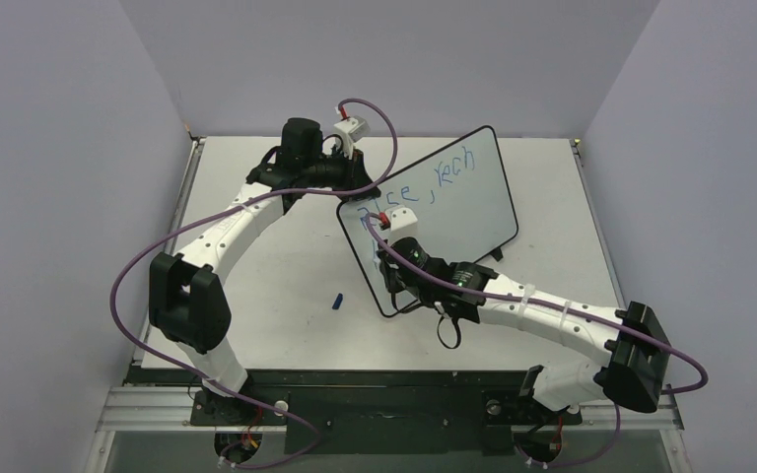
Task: Write a sentence on the whiteboard
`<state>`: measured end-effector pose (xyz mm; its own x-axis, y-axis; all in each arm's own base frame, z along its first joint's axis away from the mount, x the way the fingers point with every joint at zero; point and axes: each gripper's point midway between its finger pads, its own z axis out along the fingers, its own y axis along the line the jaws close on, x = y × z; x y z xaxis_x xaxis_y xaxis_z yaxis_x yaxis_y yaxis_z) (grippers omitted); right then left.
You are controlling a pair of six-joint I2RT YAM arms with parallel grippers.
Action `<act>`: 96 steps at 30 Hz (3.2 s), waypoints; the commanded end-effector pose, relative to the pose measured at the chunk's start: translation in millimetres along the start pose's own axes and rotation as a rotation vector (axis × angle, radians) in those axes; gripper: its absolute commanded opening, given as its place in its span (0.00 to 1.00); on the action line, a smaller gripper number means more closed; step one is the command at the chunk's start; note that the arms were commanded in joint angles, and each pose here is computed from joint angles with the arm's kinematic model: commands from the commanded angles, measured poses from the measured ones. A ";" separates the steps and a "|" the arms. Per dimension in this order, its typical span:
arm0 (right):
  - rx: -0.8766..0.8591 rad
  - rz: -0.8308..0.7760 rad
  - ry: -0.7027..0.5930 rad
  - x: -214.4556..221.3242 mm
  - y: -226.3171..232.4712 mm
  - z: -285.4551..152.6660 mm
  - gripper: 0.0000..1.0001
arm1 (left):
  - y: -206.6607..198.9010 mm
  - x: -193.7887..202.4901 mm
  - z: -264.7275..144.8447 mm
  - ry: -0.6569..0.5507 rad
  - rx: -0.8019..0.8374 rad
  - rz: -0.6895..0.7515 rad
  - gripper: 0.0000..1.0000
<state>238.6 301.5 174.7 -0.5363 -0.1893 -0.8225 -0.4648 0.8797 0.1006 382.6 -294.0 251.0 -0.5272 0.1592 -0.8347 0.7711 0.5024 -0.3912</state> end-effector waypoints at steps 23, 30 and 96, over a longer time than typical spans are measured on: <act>0.096 0.027 -0.030 -14.2 -15.1 5.5 0.00 | -12.4 -41.8 -20.1 -0.129 -0.020 0.167 0.00; 0.056 0.042 0.014 9.4 -11.8 5.1 0.00 | -11.3 -42.4 -20.1 -0.133 -0.024 0.167 0.00; 0.009 0.147 -0.033 -14.6 -32.4 7.1 0.00 | -10.7 -42.2 -20.0 -0.134 -0.025 0.167 0.00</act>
<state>268.3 281.5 187.7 -0.5672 -0.0679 -0.8207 -0.3901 0.8998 0.1952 381.4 -292.3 252.4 -0.5187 0.1579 -0.8402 0.7727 0.5071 -0.3817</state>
